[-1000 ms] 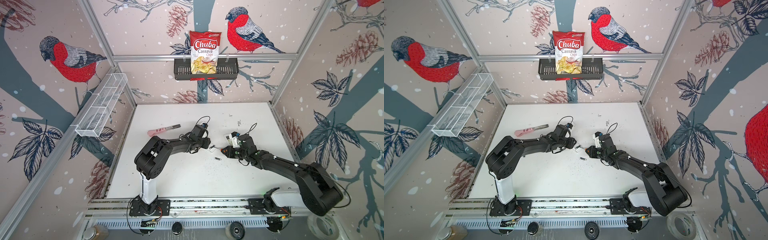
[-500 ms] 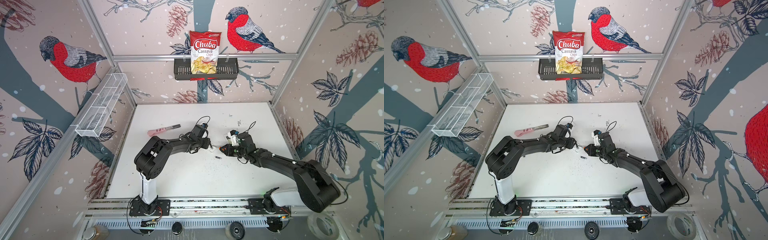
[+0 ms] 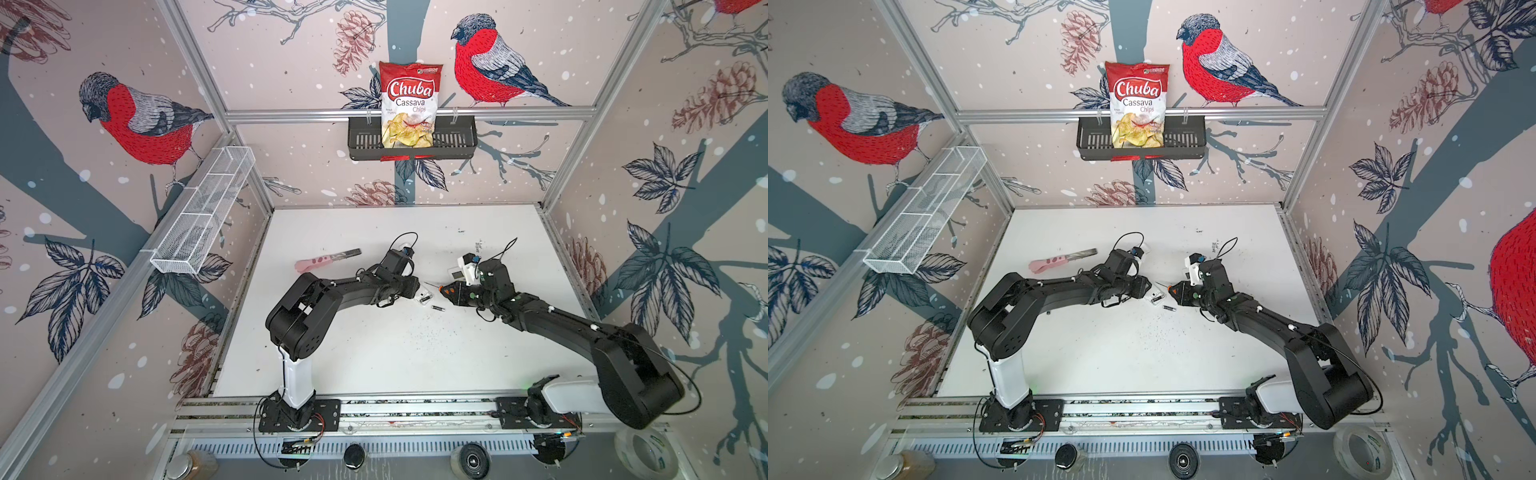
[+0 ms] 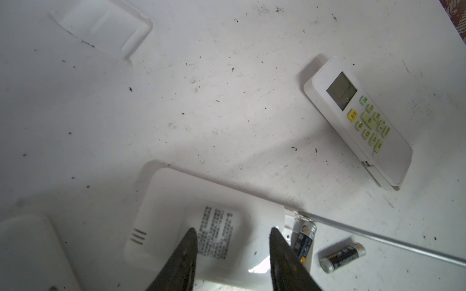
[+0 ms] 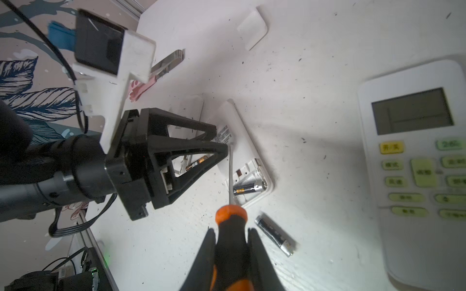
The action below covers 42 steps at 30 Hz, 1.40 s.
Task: Unload the batteries from the remote control
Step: 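Pry the second battery out with the screwdriver tip in the right gripper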
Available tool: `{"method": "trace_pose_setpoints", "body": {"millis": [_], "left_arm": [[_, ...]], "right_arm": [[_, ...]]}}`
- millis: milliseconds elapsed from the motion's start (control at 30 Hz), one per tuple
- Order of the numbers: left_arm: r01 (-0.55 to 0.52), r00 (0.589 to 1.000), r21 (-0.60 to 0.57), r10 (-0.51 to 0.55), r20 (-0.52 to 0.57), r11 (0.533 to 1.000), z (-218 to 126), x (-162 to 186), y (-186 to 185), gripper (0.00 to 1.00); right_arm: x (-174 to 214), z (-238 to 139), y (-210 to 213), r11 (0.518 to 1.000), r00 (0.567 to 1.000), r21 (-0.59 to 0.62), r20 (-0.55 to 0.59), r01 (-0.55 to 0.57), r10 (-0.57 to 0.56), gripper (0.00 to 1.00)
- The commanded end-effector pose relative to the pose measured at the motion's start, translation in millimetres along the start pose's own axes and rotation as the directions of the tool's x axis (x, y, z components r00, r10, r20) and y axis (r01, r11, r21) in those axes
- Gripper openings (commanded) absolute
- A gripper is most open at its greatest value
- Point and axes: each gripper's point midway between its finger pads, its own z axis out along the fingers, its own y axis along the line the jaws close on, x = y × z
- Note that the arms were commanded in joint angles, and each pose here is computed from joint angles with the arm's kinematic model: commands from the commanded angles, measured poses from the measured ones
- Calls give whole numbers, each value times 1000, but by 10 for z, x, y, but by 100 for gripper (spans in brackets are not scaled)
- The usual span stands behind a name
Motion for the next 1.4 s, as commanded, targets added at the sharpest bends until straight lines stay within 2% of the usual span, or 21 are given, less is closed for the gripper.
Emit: {"method": "trace_pose_setpoints", "body": {"millis": [0, 167, 367, 600, 1133, 1367], "left_arm": [[35, 993, -33, -39, -115, 999, 0, 312, 94, 47], [38, 993, -26, -41, -113, 999, 1, 307, 88, 48], [41, 993, -23, -43, -113, 999, 22, 314, 87, 48], [44, 992, -16, -45, -117, 999, 30, 322, 77, 47], [47, 992, -10, -48, -119, 999, 32, 331, 74, 48], [44, 993, -12, -45, -114, 999, 20, 308, 85, 47]], "right_arm": [[73, -25, -41, 1000, 1000, 17, -24, 10, -10, 2], [305, -28, -71, 1000, 997, 25, -78, 7, -5, 2], [404, -164, -66, 999, 998, 35, -61, 9, -7, 2], [526, -145, -46, 1000, 996, 27, -90, 12, -9, 2], [424, 49, -84, 1000, 997, 26, -74, -7, 9, 2], [366, -14, -9, 1000, 997, 17, -73, 2, -1, 2]]}}
